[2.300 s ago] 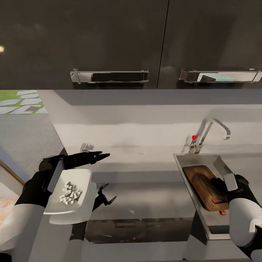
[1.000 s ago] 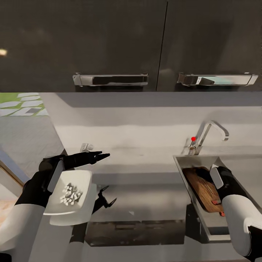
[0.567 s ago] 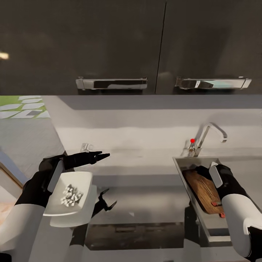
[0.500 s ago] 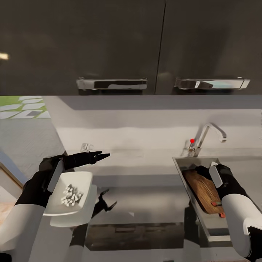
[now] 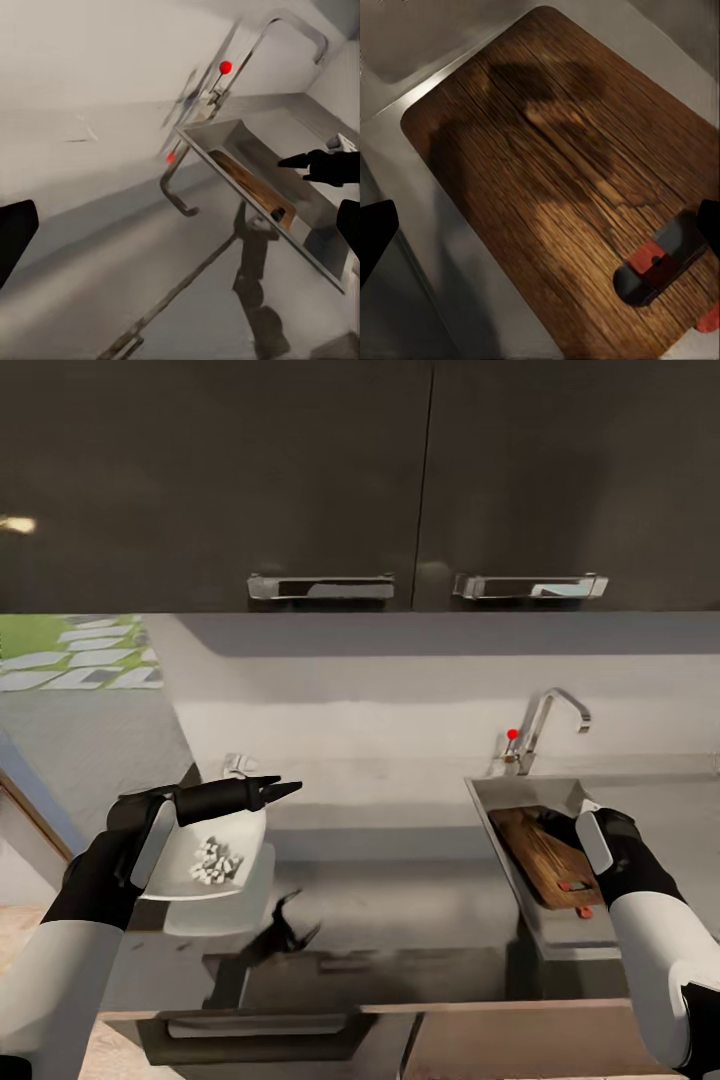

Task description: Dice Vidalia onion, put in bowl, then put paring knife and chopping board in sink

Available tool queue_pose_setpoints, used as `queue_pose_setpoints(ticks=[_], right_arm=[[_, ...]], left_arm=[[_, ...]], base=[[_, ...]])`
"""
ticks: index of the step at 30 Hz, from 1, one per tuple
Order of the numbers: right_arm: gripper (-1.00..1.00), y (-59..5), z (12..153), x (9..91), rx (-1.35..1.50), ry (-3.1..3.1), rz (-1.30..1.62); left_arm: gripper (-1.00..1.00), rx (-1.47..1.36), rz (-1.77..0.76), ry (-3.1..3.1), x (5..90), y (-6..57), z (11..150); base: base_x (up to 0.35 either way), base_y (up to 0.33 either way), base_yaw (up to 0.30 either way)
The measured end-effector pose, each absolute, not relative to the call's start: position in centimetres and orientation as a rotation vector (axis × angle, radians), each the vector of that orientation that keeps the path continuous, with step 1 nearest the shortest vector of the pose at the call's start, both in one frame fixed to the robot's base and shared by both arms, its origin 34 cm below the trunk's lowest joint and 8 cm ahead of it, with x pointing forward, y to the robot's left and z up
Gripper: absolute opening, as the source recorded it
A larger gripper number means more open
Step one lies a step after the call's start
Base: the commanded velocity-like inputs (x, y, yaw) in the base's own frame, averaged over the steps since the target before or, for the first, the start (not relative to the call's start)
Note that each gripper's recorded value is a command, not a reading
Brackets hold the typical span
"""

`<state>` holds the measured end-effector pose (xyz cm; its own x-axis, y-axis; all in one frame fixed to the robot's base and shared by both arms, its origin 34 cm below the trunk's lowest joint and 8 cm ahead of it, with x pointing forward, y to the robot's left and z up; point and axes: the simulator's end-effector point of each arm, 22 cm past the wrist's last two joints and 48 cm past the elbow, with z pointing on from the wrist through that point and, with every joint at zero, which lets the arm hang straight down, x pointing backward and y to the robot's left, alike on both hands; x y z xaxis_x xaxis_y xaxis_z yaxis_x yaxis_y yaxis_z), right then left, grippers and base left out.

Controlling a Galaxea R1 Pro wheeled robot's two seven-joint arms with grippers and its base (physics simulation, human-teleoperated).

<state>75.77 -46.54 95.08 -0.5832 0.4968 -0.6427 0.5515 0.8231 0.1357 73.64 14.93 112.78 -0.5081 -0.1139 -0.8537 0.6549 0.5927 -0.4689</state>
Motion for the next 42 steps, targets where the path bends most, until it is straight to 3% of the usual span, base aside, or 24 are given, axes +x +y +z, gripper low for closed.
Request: queue_pose_setpoints(ticks=[28,42], right_arm=[[1.00,-44.9,102.2,78.4,0.517,2.224,-0.188],[1.00,-43.9,106.4,79.9,0.362,2.151,0.005]], left_arm=[[1.00,0.455,-1.002,1.834,73.0,14.9,115.6],[1.00,0.465,-0.993,1.814,72.6,14.9,117.0]], base=[[-0.028,0.000,-0.045],[-0.200,0.000,-0.094]])
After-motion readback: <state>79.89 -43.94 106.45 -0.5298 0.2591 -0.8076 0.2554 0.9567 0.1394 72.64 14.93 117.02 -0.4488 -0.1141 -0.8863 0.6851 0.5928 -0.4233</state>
